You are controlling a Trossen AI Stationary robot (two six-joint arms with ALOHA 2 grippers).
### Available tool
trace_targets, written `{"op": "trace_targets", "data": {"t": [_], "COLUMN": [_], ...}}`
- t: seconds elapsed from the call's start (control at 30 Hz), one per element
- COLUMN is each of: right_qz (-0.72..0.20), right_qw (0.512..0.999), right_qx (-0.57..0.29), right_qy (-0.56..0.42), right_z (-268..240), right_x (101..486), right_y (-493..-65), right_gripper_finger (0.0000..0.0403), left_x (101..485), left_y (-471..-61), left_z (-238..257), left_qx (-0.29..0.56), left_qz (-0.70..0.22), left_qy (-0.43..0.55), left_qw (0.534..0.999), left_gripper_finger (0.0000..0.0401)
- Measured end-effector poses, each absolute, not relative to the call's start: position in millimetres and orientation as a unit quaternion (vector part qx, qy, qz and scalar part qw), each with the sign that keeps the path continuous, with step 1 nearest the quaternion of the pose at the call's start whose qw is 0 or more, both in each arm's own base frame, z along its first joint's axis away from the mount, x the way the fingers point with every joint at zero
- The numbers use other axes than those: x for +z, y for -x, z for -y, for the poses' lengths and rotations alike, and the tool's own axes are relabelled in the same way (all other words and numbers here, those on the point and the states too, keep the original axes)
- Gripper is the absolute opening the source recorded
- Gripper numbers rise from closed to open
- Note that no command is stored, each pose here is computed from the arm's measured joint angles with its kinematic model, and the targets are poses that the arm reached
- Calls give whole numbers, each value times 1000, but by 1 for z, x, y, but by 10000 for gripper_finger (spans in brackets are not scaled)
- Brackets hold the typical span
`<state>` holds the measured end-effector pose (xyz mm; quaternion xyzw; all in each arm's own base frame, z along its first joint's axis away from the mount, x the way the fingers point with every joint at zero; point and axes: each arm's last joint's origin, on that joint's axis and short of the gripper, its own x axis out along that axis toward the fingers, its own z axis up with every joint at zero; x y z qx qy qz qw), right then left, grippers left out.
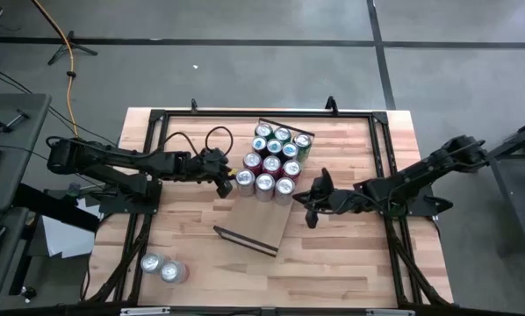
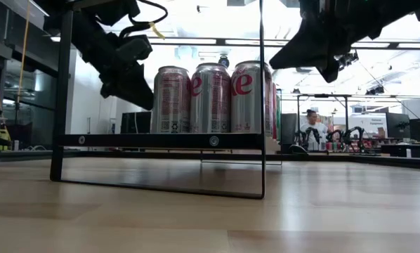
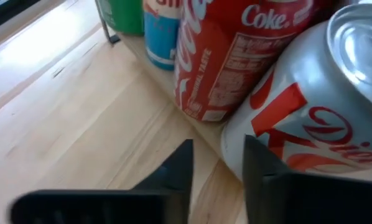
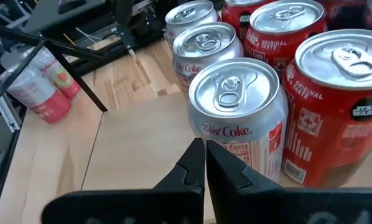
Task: Place canned beverage on shelf
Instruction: Put the right white and pink soda can on the shelf
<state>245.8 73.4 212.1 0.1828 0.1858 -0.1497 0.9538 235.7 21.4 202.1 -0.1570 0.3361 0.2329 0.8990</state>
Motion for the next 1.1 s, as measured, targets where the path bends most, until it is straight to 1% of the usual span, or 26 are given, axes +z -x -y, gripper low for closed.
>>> {"op": "trace_targets", "data": {"t": [0.1,0.13,0.33,0.47,0.57,0.67,0.77,0.83,0.9,1.0,1.1], "right_qz": [-183,-184,-180,-179,-177,-168,-150,-133,-117,-92,-67], "right_qw": [954,954,953,953,953,954,955,956,960,966,972], "right_qx": [-149,-149,-155,-157,-161,-171,-174,-170,-163,-153,-143], "right_qy": [-184,-184,-187,-186,-183,-183,-189,-196,-196,-188,-174], "right_z": [-73,-73,-73,-72,-72,-71,-70,-70,-69,-69,-68], "right_x": [214,214,215,215,215,217,223,228,235,244,252], "right_y": [-245,-245,-244,-244,-244,-244,-242,-241,-240,-238,-237], "right_gripper_finger": [0,0,0,0,0,0,0,0,0,0,0], "left_x": [202,202,201,201,208,220,235,245,255,268,282], "left_y": [-236,-236,-235,-224,-211,-200,-190,-183,-177,-172,-170], "left_z": [-21,-21,-21,-21,-21,-21,-20,-17,-9,9,29], "left_qx": [228,229,229,238,255,262,260,243,197,112,69], "left_qz": [-338,-338,-343,-384,-409,-396,-356,-326,-303,-288,-287], "left_qy": [156,156,155,137,124,121,139,159,172,158,125], "left_qw": [900,899,898,881,867,871,887,900,916,938,947], "left_gripper_finger": [13,7,2,1,0,0,0,0,0,0,0]}}
